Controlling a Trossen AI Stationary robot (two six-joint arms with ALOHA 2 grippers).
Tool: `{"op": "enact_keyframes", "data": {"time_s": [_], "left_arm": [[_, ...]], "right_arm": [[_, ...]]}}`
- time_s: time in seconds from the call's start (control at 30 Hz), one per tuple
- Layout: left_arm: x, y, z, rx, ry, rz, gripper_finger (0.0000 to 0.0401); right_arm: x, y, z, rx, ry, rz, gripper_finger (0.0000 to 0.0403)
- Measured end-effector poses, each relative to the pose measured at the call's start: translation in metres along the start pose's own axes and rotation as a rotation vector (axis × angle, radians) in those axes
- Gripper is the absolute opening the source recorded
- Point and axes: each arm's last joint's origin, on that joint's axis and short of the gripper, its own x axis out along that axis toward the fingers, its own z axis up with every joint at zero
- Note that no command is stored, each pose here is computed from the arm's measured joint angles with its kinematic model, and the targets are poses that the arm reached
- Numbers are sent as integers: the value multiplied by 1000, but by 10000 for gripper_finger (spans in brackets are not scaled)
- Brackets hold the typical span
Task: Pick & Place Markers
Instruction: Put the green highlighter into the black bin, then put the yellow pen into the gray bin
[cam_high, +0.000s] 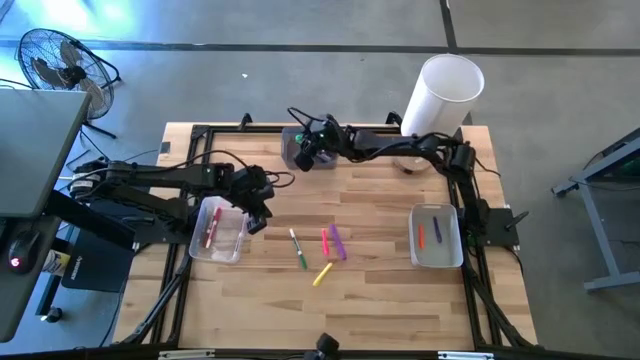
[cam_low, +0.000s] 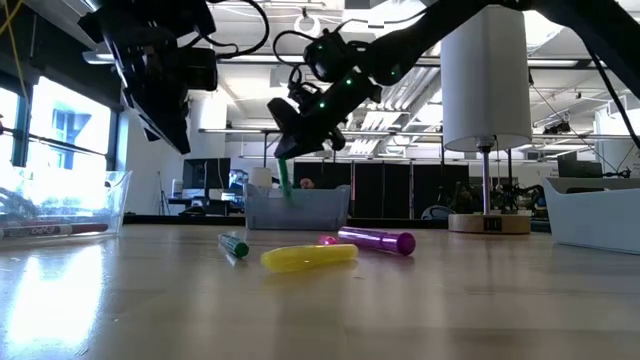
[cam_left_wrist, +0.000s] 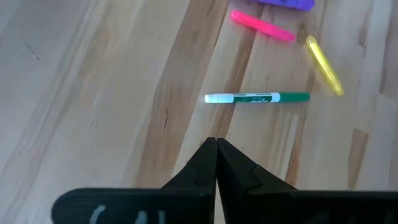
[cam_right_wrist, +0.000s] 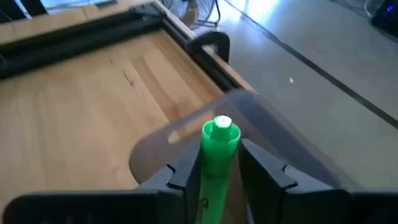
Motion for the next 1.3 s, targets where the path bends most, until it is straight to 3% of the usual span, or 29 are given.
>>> {"op": "enact_keyframes", "data": {"time_s": [0.4,0.67,0.83,0.97,1.17,1.3], "left_arm": [[0,-2,-1,-21,14,-41,0],[0,-2,1,-18,-3,-39,1],[0,-1,3,-17,-41,20,4],[0,0,7,-37,-89,67,44],[-1,-1,15,-33,-192,103,137],[-2,-2,20,-14,-240,91,167]], "right_arm": [[-12,10,7,0,107,-37,149],[-64,27,17,67,260,-47,137],[-106,50,22,12,300,-69,114],[-130,67,12,-52,287,-62,80],[-168,71,-27,100,242,30,7],[-199,71,-49,222,172,95,13]]}}
